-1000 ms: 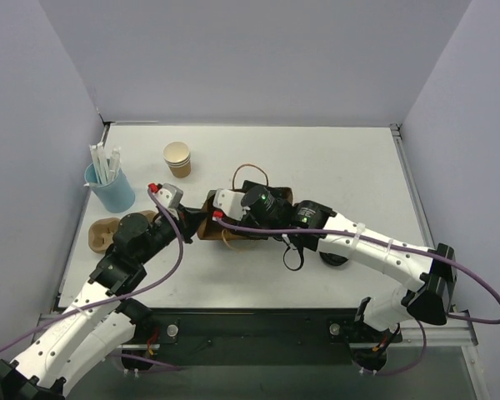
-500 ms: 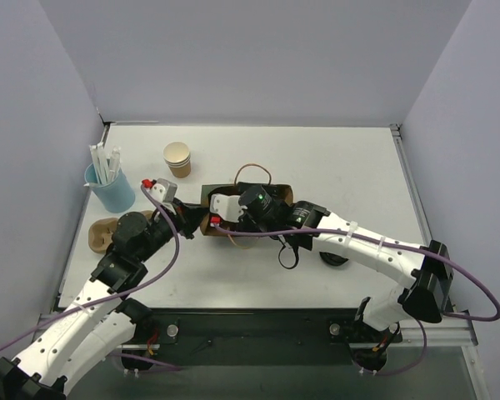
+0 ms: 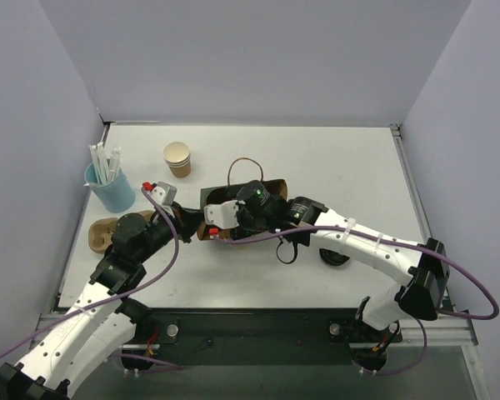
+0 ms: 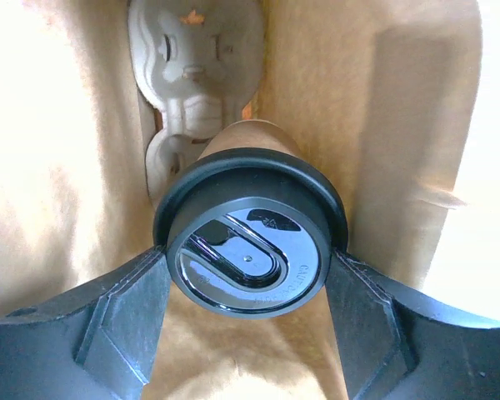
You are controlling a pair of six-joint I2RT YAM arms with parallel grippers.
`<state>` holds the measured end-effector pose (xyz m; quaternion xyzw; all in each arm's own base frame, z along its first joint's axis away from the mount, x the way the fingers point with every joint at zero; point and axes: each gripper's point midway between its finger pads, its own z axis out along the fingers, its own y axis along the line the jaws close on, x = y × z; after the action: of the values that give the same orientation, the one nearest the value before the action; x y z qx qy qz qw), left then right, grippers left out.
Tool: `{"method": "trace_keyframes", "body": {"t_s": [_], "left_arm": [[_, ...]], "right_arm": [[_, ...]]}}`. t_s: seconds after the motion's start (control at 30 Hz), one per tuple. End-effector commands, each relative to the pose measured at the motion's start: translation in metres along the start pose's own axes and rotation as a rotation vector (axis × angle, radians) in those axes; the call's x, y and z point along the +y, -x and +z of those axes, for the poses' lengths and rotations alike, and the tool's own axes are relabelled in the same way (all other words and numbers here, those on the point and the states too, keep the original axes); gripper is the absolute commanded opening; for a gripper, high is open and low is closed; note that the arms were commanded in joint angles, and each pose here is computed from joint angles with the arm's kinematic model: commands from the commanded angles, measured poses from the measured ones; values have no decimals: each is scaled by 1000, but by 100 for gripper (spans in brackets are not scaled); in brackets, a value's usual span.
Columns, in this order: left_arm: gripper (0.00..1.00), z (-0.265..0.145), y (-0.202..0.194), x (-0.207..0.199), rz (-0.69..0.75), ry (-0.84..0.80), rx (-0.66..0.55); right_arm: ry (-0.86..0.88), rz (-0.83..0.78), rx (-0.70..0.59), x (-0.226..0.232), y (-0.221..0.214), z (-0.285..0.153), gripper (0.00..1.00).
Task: Pack the takeout coffee
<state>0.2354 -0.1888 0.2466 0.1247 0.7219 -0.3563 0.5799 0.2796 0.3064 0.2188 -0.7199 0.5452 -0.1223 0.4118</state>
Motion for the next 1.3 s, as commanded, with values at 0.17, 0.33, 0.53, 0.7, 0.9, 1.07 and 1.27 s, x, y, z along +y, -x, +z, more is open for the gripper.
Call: {"method": "trace_keyframes", "body": {"t_s": [0.17,0.33,0.53,0.7,0.9,1.07,1.27], "left_arm": [[0,-1,14,1,42,-28,4],[0,2,23,5,47,-21,-13],[0,7,38,7,-16,13,-50],[0,8,55,17,-33,101,-79],[0,5,55,23,19,125,-88],[0,6,48,18,45,80,-82],[0,7,41,15,39,43,-93]], "right_arm": [[-8,-123,-64,-35,21,-20,36],[43,-148,-35,-22,1,-11,36],[84,-156,-24,-8,-4,4,33],[116,-162,-39,5,2,9,32],[123,-136,-42,16,-1,16,32],[79,-124,-36,5,-2,26,32],[70,-95,-45,-5,-1,36,32]]}}
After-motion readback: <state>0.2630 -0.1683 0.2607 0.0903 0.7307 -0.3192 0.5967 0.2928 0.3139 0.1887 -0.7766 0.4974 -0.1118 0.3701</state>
